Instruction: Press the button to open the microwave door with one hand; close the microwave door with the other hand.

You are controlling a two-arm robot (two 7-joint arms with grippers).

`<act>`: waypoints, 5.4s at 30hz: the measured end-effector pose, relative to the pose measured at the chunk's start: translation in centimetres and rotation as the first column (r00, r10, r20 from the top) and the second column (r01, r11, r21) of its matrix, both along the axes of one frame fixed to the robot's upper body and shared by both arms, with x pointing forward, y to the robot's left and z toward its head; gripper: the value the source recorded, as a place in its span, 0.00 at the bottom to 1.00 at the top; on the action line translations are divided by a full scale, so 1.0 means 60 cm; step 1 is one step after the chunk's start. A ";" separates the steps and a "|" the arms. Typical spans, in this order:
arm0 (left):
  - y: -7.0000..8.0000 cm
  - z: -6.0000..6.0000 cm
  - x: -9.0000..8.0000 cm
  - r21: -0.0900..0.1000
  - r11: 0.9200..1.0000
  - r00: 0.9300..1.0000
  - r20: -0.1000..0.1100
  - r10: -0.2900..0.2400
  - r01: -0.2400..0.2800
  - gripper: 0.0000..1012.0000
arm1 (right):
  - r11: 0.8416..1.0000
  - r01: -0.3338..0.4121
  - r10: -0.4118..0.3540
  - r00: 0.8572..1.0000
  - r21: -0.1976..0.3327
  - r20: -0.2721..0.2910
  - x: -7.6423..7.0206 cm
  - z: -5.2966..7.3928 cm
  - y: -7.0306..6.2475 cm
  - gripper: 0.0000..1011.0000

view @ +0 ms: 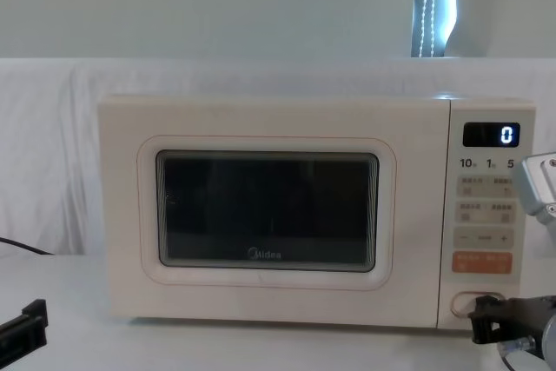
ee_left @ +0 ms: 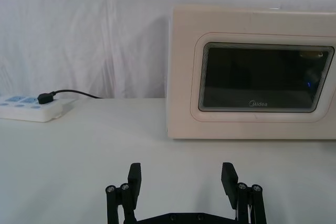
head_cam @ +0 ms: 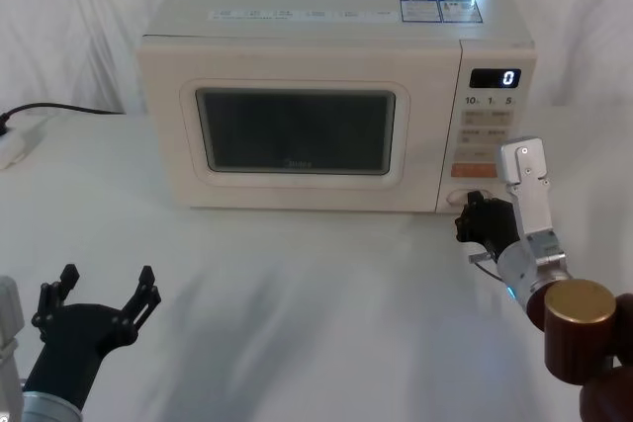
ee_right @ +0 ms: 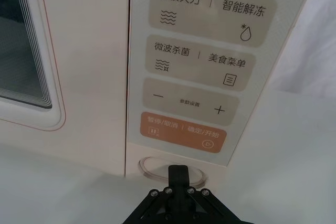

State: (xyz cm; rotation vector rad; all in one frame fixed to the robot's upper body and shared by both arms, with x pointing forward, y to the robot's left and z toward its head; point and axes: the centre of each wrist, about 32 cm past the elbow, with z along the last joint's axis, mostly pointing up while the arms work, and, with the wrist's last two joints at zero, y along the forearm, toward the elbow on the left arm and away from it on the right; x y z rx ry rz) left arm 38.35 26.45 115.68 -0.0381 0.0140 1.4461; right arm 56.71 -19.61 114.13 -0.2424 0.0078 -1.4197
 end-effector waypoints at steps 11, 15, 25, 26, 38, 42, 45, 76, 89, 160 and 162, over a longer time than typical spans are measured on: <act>0.000 0.000 0.000 0.000 1.000 1.000 0.000 0.000 0.000 0.99 | 1.000 0.007 -0.007 1.000 0.002 -0.003 0.001 -0.003 0.002 0.00; 0.000 0.000 0.000 0.000 1.000 1.000 0.000 0.000 0.000 0.99 | 1.000 0.009 -0.009 1.000 0.004 -0.003 0.002 -0.003 0.003 0.00; 0.000 0.000 0.000 0.000 1.000 1.000 0.000 0.000 0.000 0.99 | 1.000 0.012 -0.012 1.000 0.010 -0.001 0.004 -0.003 0.003 0.00; 0.000 0.000 0.000 0.000 1.000 1.000 0.000 0.000 0.000 0.99 | 1.000 0.012 -0.012 1.000 0.010 -0.001 0.004 -0.003 0.003 0.00; 0.000 0.000 0.000 0.000 1.000 1.000 0.000 0.000 0.000 0.99 | 1.000 0.009 -0.009 1.000 0.013 -0.001 0.012 -0.002 0.006 0.00; 0.000 0.000 0.000 0.000 1.000 1.000 0.000 0.000 0.000 0.99 | 1.000 0.008 -0.008 1.000 0.014 0.000 0.015 -0.002 0.007 0.00; 0.000 0.000 0.000 0.000 1.000 1.000 0.000 0.000 0.000 0.99 | 1.000 0.008 -0.008 1.000 0.015 0.001 0.016 -0.002 0.008 0.00; 0.000 0.000 0.000 0.000 1.000 1.000 0.000 0.000 0.000 0.99 | 0.999 -0.007 0.006 1.000 0.038 0.022 0.000 0.000 0.000 0.00; 0.000 0.000 0.000 0.000 1.000 1.000 0.000 0.000 0.000 0.99 | 0.999 -0.048 0.047 0.999 0.016 0.013 -0.037 0.008 0.001 0.00; 0.000 0.000 0.000 0.000 1.000 1.000 0.000 0.000 0.000 0.99 | 0.984 0.098 -0.121 0.980 0.146 0.157 -0.165 -0.016 -0.091 0.52; 0.000 0.000 0.000 0.000 1.000 1.000 0.000 0.000 0.000 0.99 | 0.984 0.101 -0.124 0.980 0.147 0.157 -0.164 -0.017 -0.091 0.57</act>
